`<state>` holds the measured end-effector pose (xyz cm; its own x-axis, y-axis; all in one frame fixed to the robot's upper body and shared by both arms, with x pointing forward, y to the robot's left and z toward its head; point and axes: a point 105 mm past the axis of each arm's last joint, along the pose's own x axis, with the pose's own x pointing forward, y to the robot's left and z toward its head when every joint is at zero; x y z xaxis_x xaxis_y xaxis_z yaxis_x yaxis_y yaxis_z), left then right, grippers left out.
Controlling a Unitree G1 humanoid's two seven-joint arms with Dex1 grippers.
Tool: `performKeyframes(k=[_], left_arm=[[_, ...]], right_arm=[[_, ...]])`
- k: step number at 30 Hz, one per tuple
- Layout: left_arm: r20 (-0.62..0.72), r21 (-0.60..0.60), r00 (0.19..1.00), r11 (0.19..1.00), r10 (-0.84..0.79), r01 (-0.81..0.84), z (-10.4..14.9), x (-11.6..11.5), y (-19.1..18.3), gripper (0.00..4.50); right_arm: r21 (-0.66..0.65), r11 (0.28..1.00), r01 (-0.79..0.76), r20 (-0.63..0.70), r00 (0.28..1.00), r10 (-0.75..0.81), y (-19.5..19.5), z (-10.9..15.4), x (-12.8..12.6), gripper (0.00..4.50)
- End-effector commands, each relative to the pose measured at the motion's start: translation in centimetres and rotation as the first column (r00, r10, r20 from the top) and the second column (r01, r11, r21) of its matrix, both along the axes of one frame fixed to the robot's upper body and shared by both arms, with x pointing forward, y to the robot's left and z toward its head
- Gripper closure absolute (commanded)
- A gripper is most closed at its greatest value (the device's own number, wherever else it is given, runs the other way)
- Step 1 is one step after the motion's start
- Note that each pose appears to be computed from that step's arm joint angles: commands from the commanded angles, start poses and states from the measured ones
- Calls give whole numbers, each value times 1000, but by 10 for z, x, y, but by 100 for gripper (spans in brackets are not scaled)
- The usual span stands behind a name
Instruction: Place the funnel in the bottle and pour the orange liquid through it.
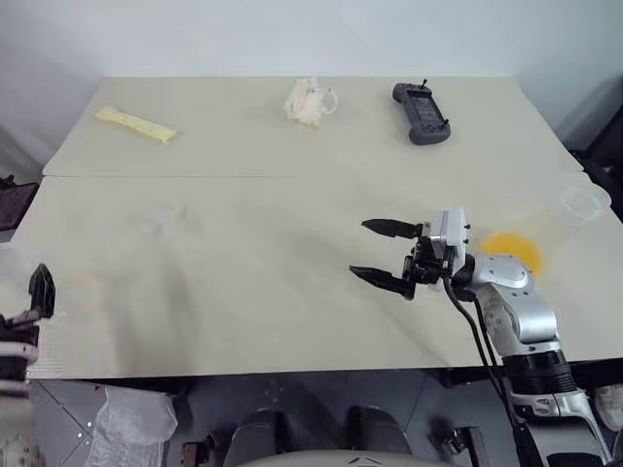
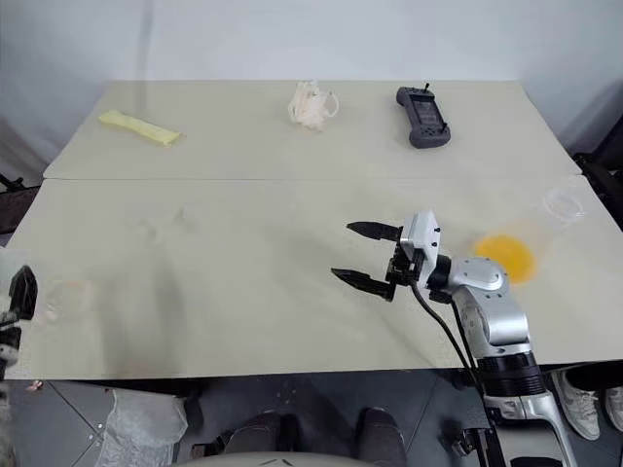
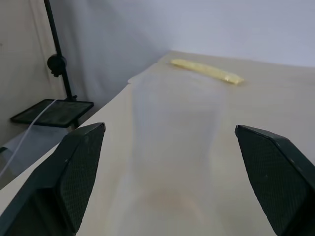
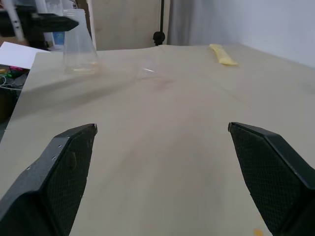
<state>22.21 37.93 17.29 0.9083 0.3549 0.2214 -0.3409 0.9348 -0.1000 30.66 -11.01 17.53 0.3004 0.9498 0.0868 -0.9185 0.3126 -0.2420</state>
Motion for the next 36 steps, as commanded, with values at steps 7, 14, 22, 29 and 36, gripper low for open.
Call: performKeyframes(k=[7,14,22,29,36], left_arm=[[-17,27,1000,1000,-13,13,15,20,5,122],[79,89,955,956,-286,279,48,35,-42,211],[-158,260,467,419,-870,870,71,84,-195,211],[-245,250,110,47,-963,967,54,125,-294,211],[-297,334,66,-39,-953,942,35,148,-337,211]], right_arm=[[32,999,4,16,1000,-5,2,7,-10,0],[45,996,79,19,997,-80,-14,9,-14,0],[-36,962,269,5,963,-269,-70,-5,-34,0],[-71,914,400,7,916,-400,-102,-8,-55,0],[-12,900,437,26,899,-436,-88,-2,-64,0]])
